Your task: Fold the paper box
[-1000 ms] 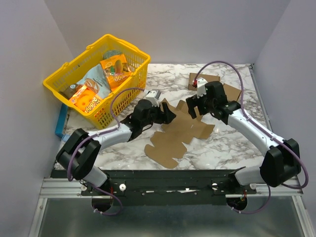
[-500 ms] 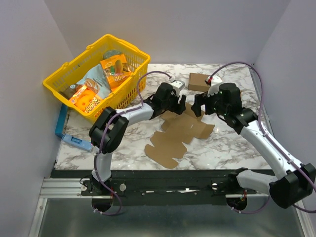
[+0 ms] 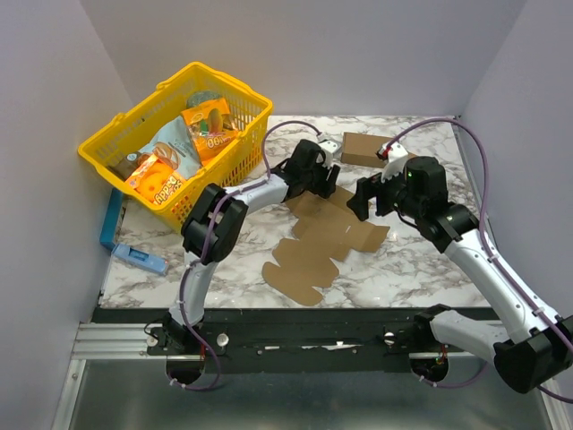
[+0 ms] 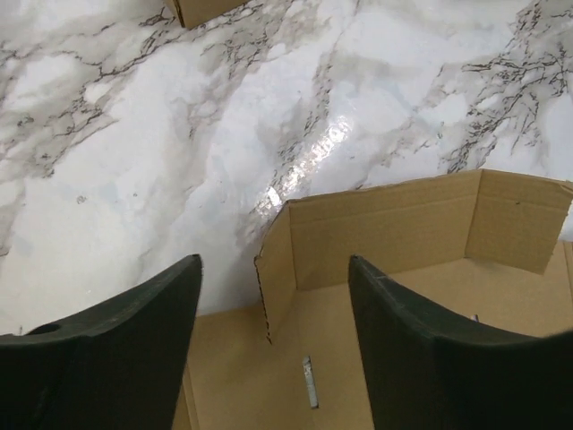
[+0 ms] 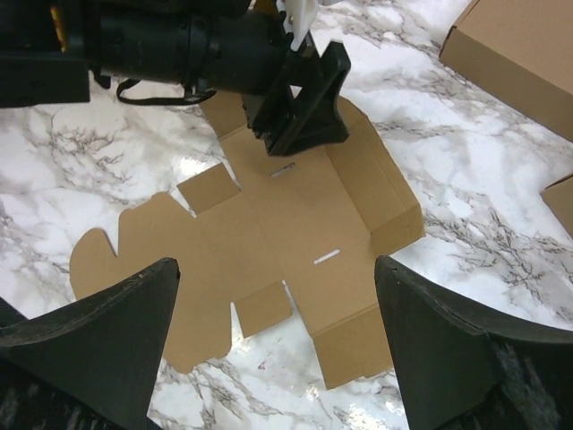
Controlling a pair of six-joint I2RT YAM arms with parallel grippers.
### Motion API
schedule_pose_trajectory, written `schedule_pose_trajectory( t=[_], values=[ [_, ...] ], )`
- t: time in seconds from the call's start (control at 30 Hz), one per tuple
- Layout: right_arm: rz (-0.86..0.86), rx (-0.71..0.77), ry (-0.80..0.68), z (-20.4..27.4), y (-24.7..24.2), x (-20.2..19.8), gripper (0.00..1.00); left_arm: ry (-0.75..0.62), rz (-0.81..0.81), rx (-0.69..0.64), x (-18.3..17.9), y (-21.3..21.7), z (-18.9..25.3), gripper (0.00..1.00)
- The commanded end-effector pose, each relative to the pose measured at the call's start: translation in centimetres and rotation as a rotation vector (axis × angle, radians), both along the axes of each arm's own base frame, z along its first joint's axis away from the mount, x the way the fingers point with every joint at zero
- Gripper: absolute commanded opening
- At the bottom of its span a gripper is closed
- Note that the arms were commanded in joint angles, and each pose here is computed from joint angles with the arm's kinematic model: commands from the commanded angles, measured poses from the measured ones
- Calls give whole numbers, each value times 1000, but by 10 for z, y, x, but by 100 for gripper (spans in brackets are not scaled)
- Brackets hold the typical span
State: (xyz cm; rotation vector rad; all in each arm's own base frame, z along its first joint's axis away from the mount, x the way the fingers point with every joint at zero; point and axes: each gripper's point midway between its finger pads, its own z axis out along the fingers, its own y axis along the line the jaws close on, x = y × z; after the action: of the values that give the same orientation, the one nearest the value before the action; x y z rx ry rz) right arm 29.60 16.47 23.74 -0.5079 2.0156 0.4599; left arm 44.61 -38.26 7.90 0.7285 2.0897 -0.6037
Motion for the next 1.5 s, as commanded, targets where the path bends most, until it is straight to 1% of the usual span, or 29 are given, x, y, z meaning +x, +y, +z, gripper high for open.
schedule_pose_trajectory(
  t=[0.0, 0.03, 0.07, 0.1, 0.13, 0.17, 0.2, 0.23, 0.27, 0.33, 0.37, 0.4, 0.47, 0.53, 0.57, 0.63, 0.67, 0.73, 0.77, 0.83, 0.87, 0.97, 1.07, 1.1, 1.17, 1.23, 1.33, 1.37, 1.47],
  values=[
    [46, 19, 30, 12, 3, -14, 97, 46, -101, -23, -4, -3, -11, 56],
    [64, 28, 28, 18, 5, -16, 98, 45, -107, -30, -4, -3, -11, 50],
    [77, 31, 32, 20, 7, -18, 98, 46, -117, -40, -6, -2, -14, 38],
    [83, 26, 62, 17, 7, -22, 98, 27, -129, -63, -4, -4, -7, 30],
    [95, 39, 59, 26, 9, -23, 99, 30, -154, -87, -7, -6, -5, 23],
    [97, 44, 82, 26, 11, -26, 99, 17, -171, -110, -10, -6, -4, 10],
    [100, 44, 119, 23, 12, -29, 99, -3, -183, -128, -11, -7, 5, 3],
    [114, 55, 138, 24, 14, -32, 100, -11, -204, -146, -15, -8, 8, 0],
    [122, 68, 139, 32, 16, -32, 100, -32, -217, -165, -20, -7, 8, 0],
    [167, 75, 185, 31, 21, -40, 100, -88, -244, -211, -29, -6, 30, 0],
    [181, 83, 178, 38, 23, -40, 100, -113, -264, -239, -38, -4, 29, 0],
    [184, 85, 198, 38, 21, -42, 100, -162, -273, -272, -44, -2, 51, 0],
    [205, 94, 214, 43, 24, -42, 100, -241, -297, -330, -52, 0, 72, 0],
    [226, 119, 216, 52, 23, -43, 100, -266, -297, -371, -68, 10, 83, 0],
    [235, 129, 228, 52, 23, -42, 100, -313, -302, -411, -71, 11, 98, 0],
    [226, 161, 260, 48, 17, -38, 100, -309, -303, -467, -85, 20, 108, 0],
    [223, 170, 282, 44, 16, -36, 100, -363, -312, -512, -88, 22, 124, 0],
    [233, 193, 303, 36, 15, -35, 100, -348, -325, -563, -103, 28, 128, 0],
    [240, 200, 305, 34, 16, -35, 100, -387, -340, -596, -107, 29, 139, 0],
    [249, 215, 301, 27, 18, -31, 100, -382, -369, -628, -121, 32, 139, 0],
    [242, 228, 310, 26, 19, -29, 100, -406, -377, -668, -126, 33, 149, 0],
    [243, 266, 357, 16, 21, -24, 100, -430, -392, -712, -140, 40, 153, 0],
    [244, 318, 401, 6, 20, -21, 100, -435, -389, -715, -146, 45, 151, 0],
    [230, 339, 382, 7, 15, -14, 100, -442, -391, -710, -150, 47, 150, 0],
    [227, 387, 407, 3, 14, -12, 100, -449, -388, -705, -152, 49, 150, 0],
    [207, 398, 423, -7, 9, -8, 100, -462, -382, -700, -154, 53, 151, 0],
    [238, 425, 470, -20, 13, -11, 94, -471, -379, -704, -156, 54, 153, 0],
    [248, 442, 490, -22, 15, -12, 88, -471, -376, -705, -156, 55, 153, 0],
    [248, 437, 469, -24, 15, -15, 81, -463, -363, -703, -153, 54, 152, 0]
  ],
)
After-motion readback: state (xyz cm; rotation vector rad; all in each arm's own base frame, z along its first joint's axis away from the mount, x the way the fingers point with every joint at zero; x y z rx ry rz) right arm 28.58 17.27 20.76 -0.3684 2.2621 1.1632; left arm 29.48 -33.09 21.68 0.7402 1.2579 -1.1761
